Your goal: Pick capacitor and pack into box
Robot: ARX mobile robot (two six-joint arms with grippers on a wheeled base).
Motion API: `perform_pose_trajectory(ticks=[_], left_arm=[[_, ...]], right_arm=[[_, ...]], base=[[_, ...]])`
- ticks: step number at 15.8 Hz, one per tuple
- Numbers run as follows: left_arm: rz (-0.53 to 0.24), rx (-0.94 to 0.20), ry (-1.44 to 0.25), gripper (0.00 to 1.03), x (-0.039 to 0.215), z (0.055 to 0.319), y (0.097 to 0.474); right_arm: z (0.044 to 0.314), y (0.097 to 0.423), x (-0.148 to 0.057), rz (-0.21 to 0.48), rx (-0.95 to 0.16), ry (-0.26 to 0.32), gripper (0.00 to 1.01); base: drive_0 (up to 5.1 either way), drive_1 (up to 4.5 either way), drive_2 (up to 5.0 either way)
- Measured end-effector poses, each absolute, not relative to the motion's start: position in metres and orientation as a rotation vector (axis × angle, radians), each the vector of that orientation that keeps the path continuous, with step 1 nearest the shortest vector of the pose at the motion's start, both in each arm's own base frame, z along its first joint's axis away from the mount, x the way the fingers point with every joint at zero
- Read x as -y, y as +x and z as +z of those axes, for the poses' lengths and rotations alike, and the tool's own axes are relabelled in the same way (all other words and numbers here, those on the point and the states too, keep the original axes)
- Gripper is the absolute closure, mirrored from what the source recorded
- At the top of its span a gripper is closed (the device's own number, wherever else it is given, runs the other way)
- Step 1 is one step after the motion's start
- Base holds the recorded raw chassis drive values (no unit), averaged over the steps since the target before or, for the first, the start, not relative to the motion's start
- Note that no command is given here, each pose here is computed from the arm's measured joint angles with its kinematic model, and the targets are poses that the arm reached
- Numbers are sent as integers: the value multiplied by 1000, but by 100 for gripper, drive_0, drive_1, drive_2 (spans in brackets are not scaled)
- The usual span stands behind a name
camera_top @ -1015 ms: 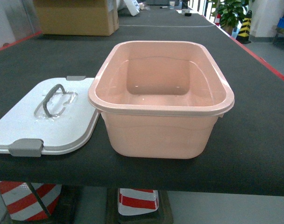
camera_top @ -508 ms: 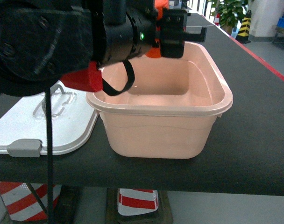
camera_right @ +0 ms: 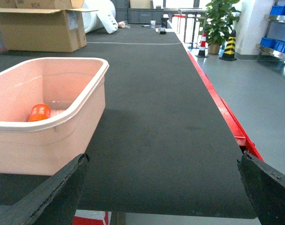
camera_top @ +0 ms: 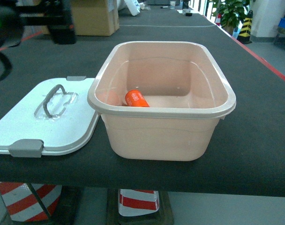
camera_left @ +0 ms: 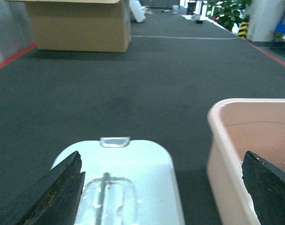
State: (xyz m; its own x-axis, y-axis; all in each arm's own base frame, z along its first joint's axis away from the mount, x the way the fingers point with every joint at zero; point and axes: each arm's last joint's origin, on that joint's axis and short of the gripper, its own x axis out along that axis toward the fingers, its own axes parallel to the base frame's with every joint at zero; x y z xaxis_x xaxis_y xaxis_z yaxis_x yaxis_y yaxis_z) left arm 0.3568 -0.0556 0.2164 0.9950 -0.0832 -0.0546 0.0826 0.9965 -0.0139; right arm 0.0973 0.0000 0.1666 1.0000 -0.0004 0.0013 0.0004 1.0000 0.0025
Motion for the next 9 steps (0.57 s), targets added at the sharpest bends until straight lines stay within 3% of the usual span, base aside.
perform_pose_trajectory(ticks=[2, 3, 6, 9], left_arm=[[-30, -94, -8, 5, 27, 194, 369], [-15, -161, 8, 5, 18, 171, 381], [1, -296, 12, 5, 4, 117, 411], [4, -356, 33, 5, -1, 93, 435]], right_arm=[[167, 97, 0, 0, 2, 2, 3], [167, 97, 0, 0, 1, 2, 3], [167, 97, 0, 0, 1, 2, 3], [167, 97, 0, 0, 1, 2, 3]], base=[[0, 0, 0], [0, 0, 0], [0, 0, 0], [0, 0, 0]])
